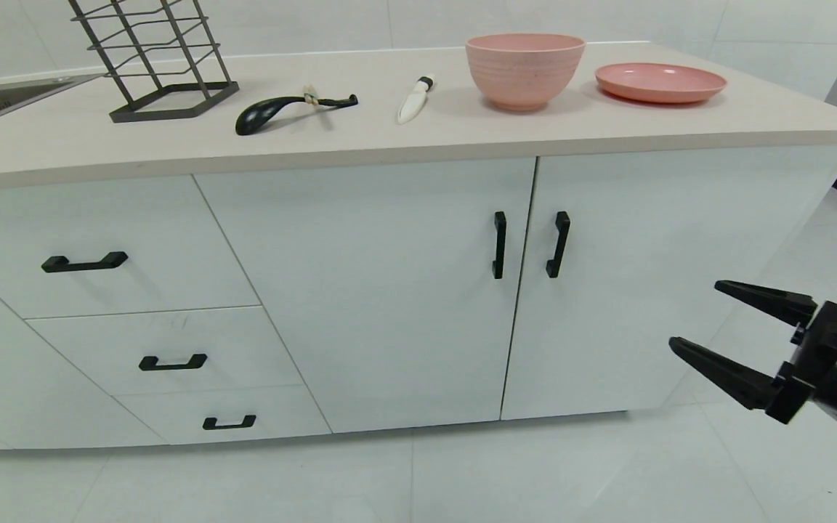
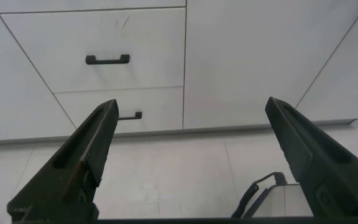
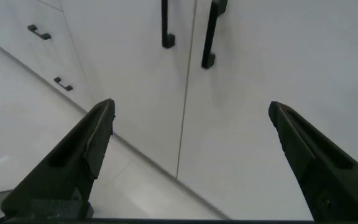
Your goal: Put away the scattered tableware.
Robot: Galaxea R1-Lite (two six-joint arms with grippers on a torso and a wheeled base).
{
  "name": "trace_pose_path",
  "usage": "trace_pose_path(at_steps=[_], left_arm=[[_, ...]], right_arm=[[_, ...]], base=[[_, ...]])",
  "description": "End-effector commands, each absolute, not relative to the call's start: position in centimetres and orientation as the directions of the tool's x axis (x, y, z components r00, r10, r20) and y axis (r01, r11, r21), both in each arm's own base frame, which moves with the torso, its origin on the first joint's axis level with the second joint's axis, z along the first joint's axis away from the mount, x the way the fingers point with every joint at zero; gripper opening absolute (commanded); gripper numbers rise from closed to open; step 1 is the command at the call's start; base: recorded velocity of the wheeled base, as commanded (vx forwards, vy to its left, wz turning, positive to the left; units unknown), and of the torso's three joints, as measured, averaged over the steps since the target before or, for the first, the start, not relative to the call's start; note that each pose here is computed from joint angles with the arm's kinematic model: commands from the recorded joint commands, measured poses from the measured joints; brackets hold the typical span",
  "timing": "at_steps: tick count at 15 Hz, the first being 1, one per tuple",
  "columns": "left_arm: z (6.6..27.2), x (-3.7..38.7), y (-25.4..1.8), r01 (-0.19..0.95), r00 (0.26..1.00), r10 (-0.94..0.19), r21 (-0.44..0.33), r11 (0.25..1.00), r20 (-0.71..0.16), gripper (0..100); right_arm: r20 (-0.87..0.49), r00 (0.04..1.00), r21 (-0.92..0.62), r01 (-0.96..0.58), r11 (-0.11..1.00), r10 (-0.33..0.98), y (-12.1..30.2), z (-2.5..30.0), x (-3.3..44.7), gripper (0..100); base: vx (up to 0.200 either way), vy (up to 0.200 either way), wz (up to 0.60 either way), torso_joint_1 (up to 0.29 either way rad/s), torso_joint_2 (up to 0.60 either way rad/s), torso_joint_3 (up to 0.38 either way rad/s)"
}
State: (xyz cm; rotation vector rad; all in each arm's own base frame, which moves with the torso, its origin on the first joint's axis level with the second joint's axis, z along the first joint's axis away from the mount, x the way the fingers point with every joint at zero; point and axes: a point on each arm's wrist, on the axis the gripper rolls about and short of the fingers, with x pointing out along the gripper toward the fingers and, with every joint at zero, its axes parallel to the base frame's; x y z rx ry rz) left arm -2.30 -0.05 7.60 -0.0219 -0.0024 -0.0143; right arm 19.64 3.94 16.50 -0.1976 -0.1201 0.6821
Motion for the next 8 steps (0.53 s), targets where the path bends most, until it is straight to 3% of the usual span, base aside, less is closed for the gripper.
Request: trace_pose_path(at_steps=[1, 2, 4, 6, 8], left_arm=[[7.6, -2.3, 0.0, 0.011, 1.0, -0.011, -0.028, 1.0, 0.003, 100], [7.7, -2.3, 0.0, 0.011, 1.0, -0.011, -0.029, 1.0, 0.012, 100], [11.0, -2.6, -0.1, 0.044, 0.965, -0.038, -0.014, 0.999, 0.261, 100], [13.4, -1.7, -0.2, 0.14, 0.97, -0.135, -0.01, 0.99, 0.203, 100], [16.8, 0.4, -0.5, 0.311, 0.942, -0.308, -0.002, 0.95, 0.133, 100]], right_arm=[[-0.009, 0.758, -0.2, -0.64, 0.742, 0.652, 4.6, 14.5, 24.0, 100], [-0.017, 0.745, -0.195, -0.657, 0.729, 0.667, 4.9, 13.9, 24.9, 100], [0.015, 0.738, -0.22, -0.656, 0.722, 0.675, 5.2, 14.6, 26.3, 100], [0.011, 0.729, -0.219, -0.666, 0.713, 0.684, 5.5, 14.4, 26.6, 100], [0.027, 0.716, -0.232, -0.674, 0.701, 0.697, 5.8, 14.8, 26.3, 100]], base=[[0.0, 0.0, 0.0, 0.0, 0.0, 0.0], [0.0, 0.0, 0.0, 0.0, 0.0, 0.0], [0.0, 0.0, 0.0, 0.0, 0.0, 0.0], [0.0, 0.0, 0.0, 0.0, 0.0, 0.0], [0.0, 0.0, 0.0, 0.0, 0.0, 0.0]])
